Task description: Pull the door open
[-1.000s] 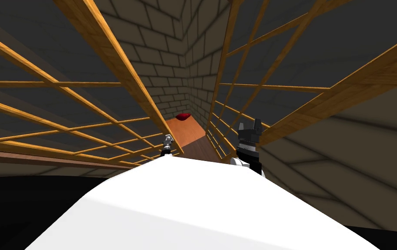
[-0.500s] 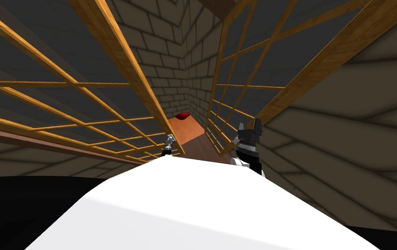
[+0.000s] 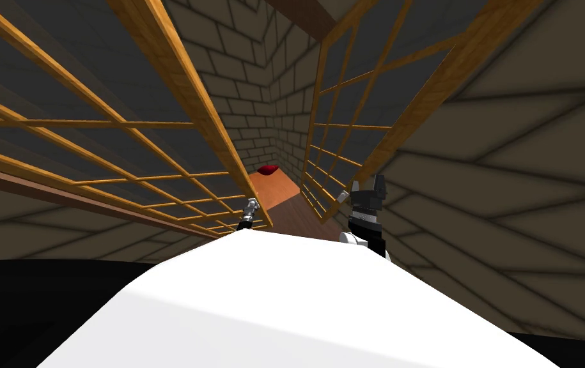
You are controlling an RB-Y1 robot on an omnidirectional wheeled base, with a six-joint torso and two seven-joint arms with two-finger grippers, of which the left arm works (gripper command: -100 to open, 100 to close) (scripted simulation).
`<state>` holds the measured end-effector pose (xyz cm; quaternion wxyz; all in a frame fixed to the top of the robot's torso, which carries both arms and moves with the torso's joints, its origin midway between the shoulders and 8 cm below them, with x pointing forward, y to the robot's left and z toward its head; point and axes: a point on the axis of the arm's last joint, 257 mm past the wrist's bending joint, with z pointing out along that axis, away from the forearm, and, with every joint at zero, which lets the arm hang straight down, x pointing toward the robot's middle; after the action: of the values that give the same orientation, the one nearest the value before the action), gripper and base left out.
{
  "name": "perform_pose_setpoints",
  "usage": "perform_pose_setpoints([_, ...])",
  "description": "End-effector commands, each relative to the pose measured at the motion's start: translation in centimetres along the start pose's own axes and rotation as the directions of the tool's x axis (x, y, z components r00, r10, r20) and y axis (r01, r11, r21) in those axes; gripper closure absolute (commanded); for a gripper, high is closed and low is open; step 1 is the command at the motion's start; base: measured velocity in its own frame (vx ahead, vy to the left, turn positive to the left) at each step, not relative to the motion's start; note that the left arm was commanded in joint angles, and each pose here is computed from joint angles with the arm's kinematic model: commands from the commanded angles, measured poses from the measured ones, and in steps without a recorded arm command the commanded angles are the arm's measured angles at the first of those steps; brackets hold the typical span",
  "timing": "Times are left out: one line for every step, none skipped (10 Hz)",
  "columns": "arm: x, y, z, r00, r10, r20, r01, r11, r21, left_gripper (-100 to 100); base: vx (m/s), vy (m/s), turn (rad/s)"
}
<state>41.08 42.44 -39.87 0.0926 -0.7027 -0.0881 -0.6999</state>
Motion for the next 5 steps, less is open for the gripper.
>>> perform_pose_setpoints([-0.17,0.57,-0.43,1.0000,-0.003,0.001,0.003,0.9996,-0.029,100,-0.243,0.044,-0.072])
perform_pose_setpoints([-0.08,0.80,-0.67,1.0000,-0.004,-0.001,0.004,0.9986,-0.052,100,-0.258,0.046,-0.109])
perform_pose_setpoints([-0.01,1.03,-0.93,1.0000,-0.004,-0.002,0.004,0.9972,-0.075,100,-0.270,0.036,-0.129])
perform_pose_setpoints([0.04,1.24,-1.17,1.0000,-0.005,-0.003,0.005,0.9954,-0.096,100,-0.269,0.038,-0.107])
perform_pose_setpoints([0.06,1.40,-1.37,1.0000,-0.006,-0.003,0.006,0.9938,-0.111,100,-0.267,0.019,-0.074])
